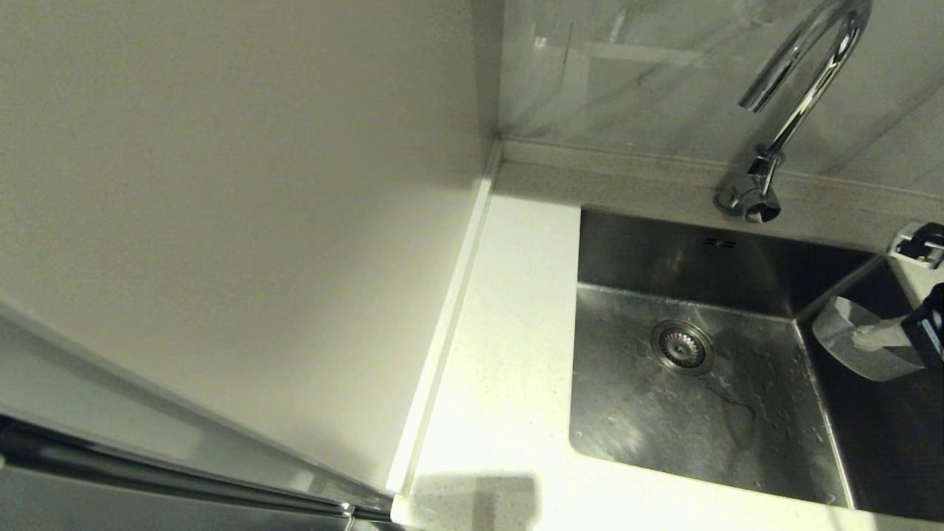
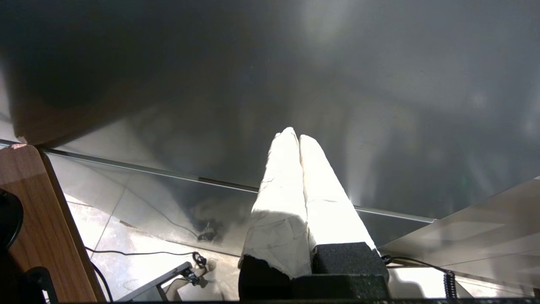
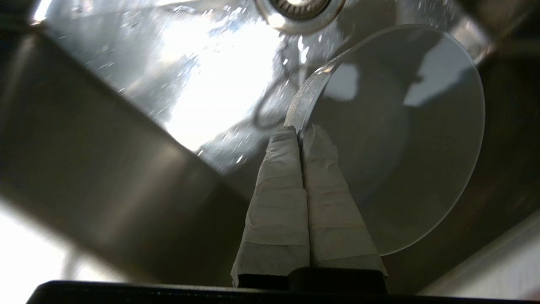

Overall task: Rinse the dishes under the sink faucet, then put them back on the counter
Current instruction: Put a bowl into the sink

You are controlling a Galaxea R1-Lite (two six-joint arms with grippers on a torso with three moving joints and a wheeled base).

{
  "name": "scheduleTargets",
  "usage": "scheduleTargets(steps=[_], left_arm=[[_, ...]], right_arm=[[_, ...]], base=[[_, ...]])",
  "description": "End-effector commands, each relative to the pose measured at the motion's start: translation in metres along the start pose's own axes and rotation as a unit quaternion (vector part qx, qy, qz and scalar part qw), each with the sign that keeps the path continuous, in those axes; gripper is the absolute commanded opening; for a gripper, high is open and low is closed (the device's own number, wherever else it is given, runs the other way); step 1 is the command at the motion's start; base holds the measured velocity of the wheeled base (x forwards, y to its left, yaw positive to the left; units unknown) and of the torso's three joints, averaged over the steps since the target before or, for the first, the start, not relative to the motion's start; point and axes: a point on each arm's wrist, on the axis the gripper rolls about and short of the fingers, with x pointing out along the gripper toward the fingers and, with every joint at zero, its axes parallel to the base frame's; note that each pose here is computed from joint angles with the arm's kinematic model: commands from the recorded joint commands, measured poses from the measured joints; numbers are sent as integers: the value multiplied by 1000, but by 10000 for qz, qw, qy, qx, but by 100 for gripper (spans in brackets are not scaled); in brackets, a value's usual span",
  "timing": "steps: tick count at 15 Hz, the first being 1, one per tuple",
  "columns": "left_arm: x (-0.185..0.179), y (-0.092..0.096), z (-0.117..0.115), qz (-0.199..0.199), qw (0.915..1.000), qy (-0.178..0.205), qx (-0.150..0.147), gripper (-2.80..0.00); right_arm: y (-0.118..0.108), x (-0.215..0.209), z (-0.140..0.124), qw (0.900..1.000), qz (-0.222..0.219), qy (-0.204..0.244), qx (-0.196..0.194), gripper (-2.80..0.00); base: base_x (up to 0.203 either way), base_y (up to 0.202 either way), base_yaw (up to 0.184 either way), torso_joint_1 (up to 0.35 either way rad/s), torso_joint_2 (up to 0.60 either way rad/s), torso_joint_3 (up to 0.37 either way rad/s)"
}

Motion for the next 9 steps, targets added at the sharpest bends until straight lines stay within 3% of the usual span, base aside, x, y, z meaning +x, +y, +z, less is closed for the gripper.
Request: scheduleTargets(steps=[1,5,9], left_arm=[[0,0,-1,1,10000,13,0,-280],[0,0,-1,1,10000,13,0,-280],[0,0,-1,1,10000,13,0,-280]], right_arm=[[-8,40,-7,9996,-43,-178,-223,-280],[-32,109,-20,9959,-391,-607,-545,-280],[-44,147,-31,9968,-396,-475,-510,-280]], base=[[0,0,0,0,0,0],[0,0,0,0,0,0],[0,0,0,0,0,0]])
